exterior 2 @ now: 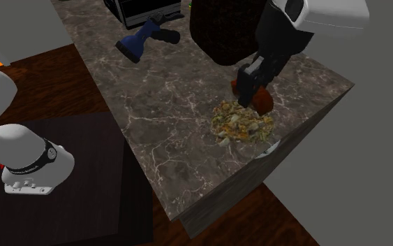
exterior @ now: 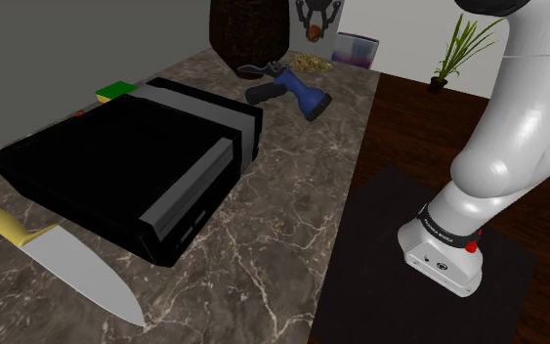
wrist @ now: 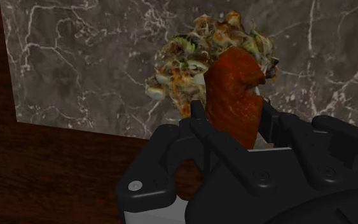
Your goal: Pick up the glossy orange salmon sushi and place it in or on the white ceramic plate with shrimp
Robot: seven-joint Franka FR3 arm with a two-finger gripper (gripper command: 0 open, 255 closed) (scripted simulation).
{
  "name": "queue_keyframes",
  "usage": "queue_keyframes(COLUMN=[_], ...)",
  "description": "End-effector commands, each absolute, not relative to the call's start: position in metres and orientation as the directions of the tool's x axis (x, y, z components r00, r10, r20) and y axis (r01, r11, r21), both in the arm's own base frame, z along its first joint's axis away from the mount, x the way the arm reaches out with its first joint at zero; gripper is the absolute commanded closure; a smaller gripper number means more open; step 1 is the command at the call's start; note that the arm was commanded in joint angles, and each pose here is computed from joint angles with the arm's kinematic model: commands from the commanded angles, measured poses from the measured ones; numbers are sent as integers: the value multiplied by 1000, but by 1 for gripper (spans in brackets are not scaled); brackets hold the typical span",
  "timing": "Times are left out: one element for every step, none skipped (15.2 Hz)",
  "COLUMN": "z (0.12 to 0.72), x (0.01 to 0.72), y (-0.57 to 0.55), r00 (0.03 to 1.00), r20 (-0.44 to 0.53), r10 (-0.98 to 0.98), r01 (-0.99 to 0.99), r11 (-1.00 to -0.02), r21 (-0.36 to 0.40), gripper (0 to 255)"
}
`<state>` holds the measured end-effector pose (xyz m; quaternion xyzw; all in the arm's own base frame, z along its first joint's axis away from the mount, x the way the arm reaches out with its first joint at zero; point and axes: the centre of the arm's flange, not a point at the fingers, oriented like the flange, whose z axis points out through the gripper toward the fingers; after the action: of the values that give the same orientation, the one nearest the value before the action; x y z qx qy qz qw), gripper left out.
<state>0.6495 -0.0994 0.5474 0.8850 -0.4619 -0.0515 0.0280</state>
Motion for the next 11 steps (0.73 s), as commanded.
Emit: queue_keyframes(z=[537, 532, 526, 521, 516, 514, 514, 514, 514, 514, 514], x=[649, 649, 649, 649, 649, 649, 649, 649, 649, 649, 649], y=[-99, -99, -99, -99, -99, -99, -99, -99, -99, -99, -99], r00=[568, 568, 568, 568, 568, 568, 568, 568, 568, 568, 568], r20=[-65, -65, -65, -65, -65, -65, -65, -65, -65, -65, -65], r10=[-820, -820, -820, -820, -820, -820, -820, -820, -820, -820, -820], r01=[-815, -815, -815, -815, -815, -815, -815, -815, -815, -815, -815], r11=[-572, -572, -572, -572, -572, -572, -572, -572, -572, -572, -572], r21=[97, 97, 97, 97, 97, 97, 97, 97, 97, 97, 97], gripper=[255, 255, 255, 255, 255, 255, 255, 255, 255, 255, 255])
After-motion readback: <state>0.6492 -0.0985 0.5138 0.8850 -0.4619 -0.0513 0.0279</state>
